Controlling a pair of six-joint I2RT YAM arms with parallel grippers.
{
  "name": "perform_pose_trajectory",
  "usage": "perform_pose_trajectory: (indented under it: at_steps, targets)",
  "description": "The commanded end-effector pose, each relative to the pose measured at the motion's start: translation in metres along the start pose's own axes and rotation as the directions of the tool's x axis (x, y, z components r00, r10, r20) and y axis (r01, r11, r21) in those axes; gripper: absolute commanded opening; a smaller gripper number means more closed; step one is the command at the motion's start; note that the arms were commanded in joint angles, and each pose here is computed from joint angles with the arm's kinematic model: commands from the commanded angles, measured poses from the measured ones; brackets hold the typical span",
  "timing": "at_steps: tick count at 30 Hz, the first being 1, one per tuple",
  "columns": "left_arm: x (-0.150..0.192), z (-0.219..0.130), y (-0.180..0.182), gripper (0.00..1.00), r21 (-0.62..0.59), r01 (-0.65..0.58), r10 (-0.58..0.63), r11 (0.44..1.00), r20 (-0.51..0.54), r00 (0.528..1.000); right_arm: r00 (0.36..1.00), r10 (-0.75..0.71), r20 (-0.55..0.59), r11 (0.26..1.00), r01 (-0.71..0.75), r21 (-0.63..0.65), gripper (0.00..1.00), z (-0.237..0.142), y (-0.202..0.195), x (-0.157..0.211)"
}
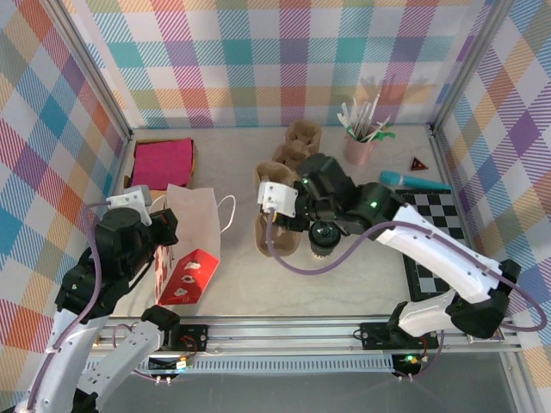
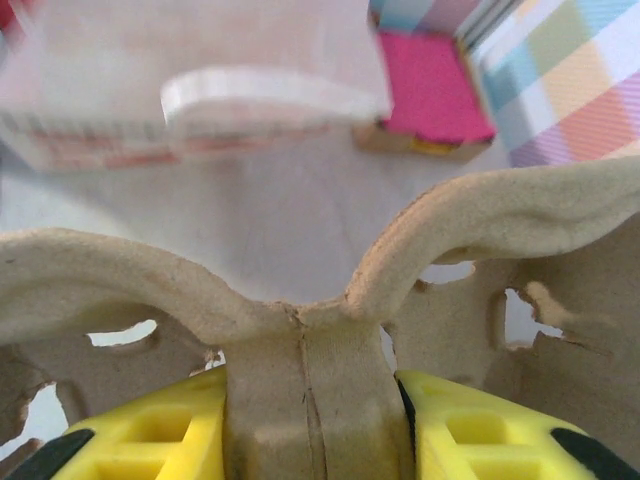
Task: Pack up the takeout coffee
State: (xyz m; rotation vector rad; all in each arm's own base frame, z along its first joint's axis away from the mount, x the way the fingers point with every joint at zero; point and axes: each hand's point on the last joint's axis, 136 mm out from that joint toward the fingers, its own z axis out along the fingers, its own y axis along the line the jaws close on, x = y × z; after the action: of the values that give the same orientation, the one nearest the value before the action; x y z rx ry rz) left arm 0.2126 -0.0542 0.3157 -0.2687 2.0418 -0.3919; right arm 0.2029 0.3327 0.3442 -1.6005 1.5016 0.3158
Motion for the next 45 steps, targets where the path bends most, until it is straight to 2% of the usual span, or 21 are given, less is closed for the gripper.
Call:
perform_pose_trajectory:
  at_steps: [1, 8, 15, 21, 32, 45]
  targets:
    - [-0.001, 0.006, -0.015, 0.0, 0.081, 0.055, -0.055, 0.995, -0.005, 0.999, 0.992, 0.076, 0.099, 0.994, -0.067, -0.09, 0.36, -0.012, 0.008, -0.032]
    - [0.009, 0.007, -0.022, 0.0, 0.135, 0.091, -0.087, 0.987, -0.038, 0.995, 0.972, 0.123, 0.201, 0.98, -0.087, -0.181, 0.3, -0.014, 0.0, -0.083]
    - [0.019, 0.014, -0.036, 0.0, 0.197, 0.104, -0.089, 0.975, -0.081, 0.993, 0.956, 0.252, 0.151, 0.939, -0.204, -0.276, 0.28, 0.013, -0.003, -0.101]
    - [0.014, 0.012, -0.046, 0.0, 0.23, 0.112, -0.098, 0.967, -0.074, 0.992, 0.927, 0.343, 0.151, 0.895, -0.273, -0.354, 0.26, 0.039, 0.012, -0.1]
    - [0.013, 0.012, -0.05, 0.0, 0.238, 0.111, -0.095, 0.965, -0.077, 0.993, 0.928, 0.367, 0.064, 0.845, -0.304, -0.44, 0.26, 0.069, 0.049, -0.074]
    - [0.019, 0.011, -0.054, 0.0, 0.264, 0.107, -0.082, 0.959, -0.101, 0.991, 0.939, 0.343, 0.024, 0.824, -0.288, -0.488, 0.26, 0.101, 0.044, -0.066]
